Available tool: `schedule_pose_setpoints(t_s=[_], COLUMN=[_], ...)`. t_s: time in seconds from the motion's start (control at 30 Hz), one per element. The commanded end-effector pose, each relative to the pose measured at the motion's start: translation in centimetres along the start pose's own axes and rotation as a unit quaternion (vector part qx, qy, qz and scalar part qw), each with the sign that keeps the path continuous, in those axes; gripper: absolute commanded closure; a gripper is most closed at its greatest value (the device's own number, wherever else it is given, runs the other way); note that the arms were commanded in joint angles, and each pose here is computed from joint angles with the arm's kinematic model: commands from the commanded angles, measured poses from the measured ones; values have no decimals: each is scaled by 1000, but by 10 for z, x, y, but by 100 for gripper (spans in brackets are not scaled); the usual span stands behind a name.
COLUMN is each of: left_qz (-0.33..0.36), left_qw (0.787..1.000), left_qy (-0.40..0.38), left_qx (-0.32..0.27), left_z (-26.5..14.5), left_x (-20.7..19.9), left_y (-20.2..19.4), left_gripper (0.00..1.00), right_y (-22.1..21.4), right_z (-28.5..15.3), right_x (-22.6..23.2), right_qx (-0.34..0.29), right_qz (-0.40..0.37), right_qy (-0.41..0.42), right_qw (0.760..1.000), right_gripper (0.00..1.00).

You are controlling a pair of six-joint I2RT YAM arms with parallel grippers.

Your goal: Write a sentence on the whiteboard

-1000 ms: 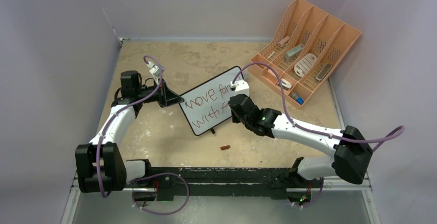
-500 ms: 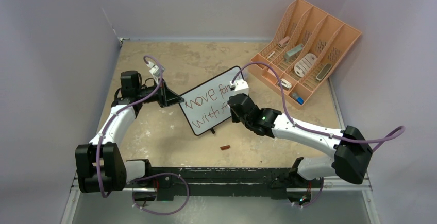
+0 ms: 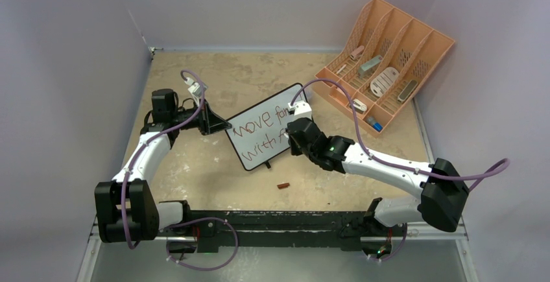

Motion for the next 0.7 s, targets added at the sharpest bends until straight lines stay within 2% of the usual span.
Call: schedule_pose_setpoints(t_s=[0.0,0.4,0.67], left_qz=[27,28,27], left_qw=[1000,1000,1000], left_qy=[5,5,5], left_qx=[-11,-11,-11], left_z=[-3,-3,-3], left_x=[0,0,0], left_y=[8,9,8], left_gripper=[100,100,100], right_y=[9,-12,-9], right_z=[-3,-1,1], right_x=[10,-2,-8], right_qx=[-8,33,18], right_qz=[11,14,20], right_qy=[27,2,-27], right_qw=[1000,999,999], right_gripper=[100,100,100])
Point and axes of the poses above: each gripper's point midway between its finger pads, its own z axis out along the fingers, its own x axis along the line the jaws close on, y = z × x, the point moved 5 cm from there along -z, back along the fingers, and after that the axes turned 13 degrees about z, right-handed, at the moved point
